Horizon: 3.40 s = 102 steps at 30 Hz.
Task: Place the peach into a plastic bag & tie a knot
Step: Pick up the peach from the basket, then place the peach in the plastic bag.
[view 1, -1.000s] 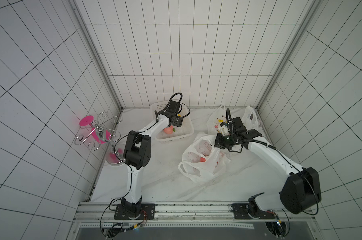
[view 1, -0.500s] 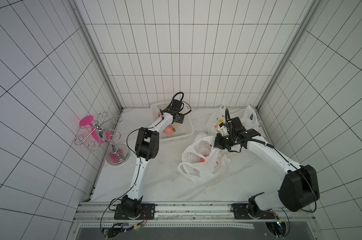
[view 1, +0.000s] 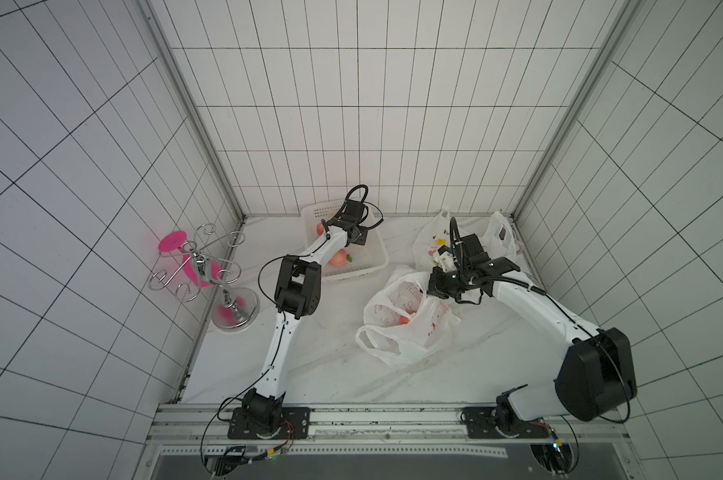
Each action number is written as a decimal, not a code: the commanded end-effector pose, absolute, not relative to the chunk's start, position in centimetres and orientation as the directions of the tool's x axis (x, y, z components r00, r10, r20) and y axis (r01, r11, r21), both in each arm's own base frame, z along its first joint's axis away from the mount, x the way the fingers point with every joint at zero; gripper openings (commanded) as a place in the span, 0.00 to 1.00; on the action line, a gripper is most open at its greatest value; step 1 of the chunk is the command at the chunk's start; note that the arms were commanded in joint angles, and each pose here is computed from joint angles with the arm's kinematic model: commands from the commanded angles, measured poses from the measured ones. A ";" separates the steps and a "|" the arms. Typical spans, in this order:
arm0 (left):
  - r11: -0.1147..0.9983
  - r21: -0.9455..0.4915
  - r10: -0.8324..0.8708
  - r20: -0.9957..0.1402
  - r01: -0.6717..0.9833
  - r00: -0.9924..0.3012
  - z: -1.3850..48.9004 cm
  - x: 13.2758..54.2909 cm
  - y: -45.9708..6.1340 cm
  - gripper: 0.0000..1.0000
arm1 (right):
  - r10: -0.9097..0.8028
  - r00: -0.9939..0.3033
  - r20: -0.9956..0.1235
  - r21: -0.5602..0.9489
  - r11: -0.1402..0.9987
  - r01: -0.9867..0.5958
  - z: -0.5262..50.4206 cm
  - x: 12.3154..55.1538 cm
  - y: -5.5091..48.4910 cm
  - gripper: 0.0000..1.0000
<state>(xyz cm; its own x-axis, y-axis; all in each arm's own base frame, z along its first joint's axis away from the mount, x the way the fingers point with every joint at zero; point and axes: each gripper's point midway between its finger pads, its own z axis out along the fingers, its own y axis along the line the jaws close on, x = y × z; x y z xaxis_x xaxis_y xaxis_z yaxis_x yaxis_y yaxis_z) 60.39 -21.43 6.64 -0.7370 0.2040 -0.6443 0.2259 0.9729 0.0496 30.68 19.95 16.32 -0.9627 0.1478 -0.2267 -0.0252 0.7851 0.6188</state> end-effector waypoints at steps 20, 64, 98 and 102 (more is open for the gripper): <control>0.721 -0.247 0.186 -0.831 0.647 -0.525 29.1 35.0 -25.0 0.41 | 0.189 -0.955 -0.230 0.689 0.724 -0.023 19.2 32.0 21.2 0.00; 0.531 -0.240 0.469 -0.716 0.813 -0.518 23.3 25.4 -32.2 0.55 | 0.189 -0.957 -0.222 0.685 0.728 -0.016 18.4 32.5 21.4 0.00; 0.638 -0.176 0.353 -0.799 0.750 -0.488 25.1 29.3 -32.1 0.42 | 0.198 -0.952 -0.232 0.714 0.699 -0.029 19.1 33.1 22.0 0.00; 0.760 -0.163 0.275 -0.797 0.630 -0.537 25.2 30.2 -26.9 0.51 | 0.203 -0.950 -0.236 0.716 0.698 -0.028 19.3 33.1 21.8 0.00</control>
